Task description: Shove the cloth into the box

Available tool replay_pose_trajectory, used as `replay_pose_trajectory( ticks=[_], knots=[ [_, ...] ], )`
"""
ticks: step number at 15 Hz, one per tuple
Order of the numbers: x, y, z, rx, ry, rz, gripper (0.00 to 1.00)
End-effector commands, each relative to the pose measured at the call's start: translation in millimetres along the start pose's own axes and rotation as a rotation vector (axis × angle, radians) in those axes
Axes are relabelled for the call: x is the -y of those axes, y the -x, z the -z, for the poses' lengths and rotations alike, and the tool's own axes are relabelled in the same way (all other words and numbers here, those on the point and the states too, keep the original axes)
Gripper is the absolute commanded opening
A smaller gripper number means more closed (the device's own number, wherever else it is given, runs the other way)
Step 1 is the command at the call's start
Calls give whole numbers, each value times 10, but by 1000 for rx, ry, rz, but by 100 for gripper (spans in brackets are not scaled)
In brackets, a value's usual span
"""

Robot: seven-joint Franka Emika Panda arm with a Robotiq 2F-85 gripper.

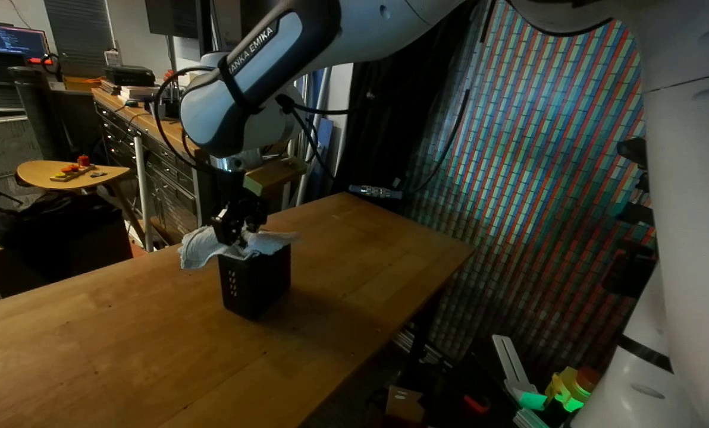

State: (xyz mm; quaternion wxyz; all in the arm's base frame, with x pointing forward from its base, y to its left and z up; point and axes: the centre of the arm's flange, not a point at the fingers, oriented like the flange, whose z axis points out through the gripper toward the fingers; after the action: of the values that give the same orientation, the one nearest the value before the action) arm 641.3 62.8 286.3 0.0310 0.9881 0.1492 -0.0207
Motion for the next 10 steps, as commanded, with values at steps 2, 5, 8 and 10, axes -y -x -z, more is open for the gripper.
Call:
replay_pose_trajectory(
  ticks=[2,5,8,10],
  knots=[
    [224,-114,-265,-30,-53,130,5],
    [410,-49,-499,0,-93,172,5],
    [569,79,-659,34,-139,190,5],
    [630,131,-665,39,-156,192,5]
  ],
)
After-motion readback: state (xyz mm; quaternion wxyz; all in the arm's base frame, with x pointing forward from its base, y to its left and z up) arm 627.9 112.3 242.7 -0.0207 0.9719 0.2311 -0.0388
